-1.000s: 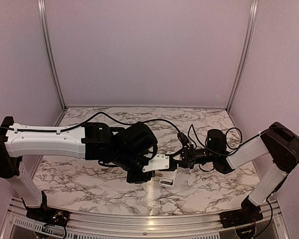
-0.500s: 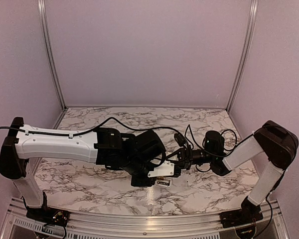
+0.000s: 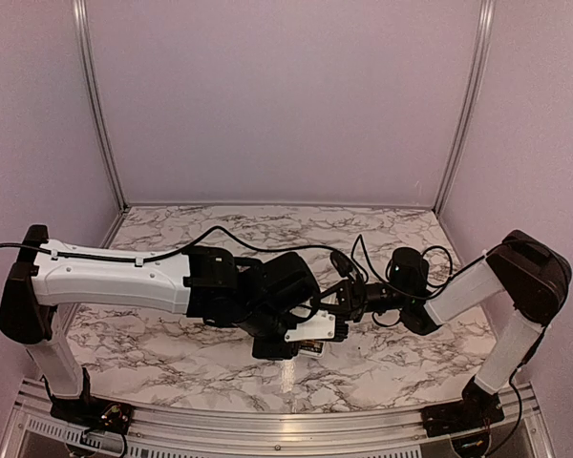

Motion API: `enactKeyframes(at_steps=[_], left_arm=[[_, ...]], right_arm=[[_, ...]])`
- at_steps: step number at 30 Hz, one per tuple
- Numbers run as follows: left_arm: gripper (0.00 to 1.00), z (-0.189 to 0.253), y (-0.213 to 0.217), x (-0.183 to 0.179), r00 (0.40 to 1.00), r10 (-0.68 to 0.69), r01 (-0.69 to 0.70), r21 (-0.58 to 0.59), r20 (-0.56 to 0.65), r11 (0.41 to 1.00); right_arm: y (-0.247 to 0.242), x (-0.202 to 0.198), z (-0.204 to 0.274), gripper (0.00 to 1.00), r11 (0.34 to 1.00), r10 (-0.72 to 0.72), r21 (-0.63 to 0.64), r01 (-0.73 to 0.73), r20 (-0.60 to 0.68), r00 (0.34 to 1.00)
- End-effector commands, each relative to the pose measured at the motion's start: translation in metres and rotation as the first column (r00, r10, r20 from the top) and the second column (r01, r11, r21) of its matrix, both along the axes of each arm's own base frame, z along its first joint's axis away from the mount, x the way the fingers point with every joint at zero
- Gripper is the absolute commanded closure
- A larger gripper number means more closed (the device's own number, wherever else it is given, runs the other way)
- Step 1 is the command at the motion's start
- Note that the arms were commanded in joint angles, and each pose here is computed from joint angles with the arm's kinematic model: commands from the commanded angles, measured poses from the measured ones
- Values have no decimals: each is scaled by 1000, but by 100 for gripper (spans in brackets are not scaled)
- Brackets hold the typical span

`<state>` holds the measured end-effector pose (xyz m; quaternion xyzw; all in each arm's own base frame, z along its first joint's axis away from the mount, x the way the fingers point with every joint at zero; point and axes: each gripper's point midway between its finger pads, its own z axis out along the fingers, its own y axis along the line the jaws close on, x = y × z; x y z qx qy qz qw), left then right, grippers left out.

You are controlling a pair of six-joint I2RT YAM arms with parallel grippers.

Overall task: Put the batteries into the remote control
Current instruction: Place the battery in the battery compartment.

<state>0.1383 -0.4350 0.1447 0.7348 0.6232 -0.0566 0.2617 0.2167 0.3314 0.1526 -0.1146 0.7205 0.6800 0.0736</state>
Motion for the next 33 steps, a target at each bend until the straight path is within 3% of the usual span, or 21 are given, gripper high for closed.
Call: enactKeyframes(at_steps=[1, 13, 21, 33], left_arm=[[100, -1, -4, -2, 1000, -13, 13, 17, 11, 1000], [98, -2, -8, -3, 1000, -19, 19, 16, 6, 1000], [80, 4, -7, 1, 1000, 5, -5, 6, 29, 1000], [65, 36, 4, 12, 996, 68, -63, -76, 63, 995]], right_arm=[[9, 2, 13, 100, 999, 7, 34, -8, 40, 999], [12, 2, 18, 100, 998, 15, 56, -17, 38, 999], [12, 1, 19, 100, 998, 19, 59, -22, 40, 999], [11, 0, 18, 100, 998, 23, 58, -25, 47, 999]])
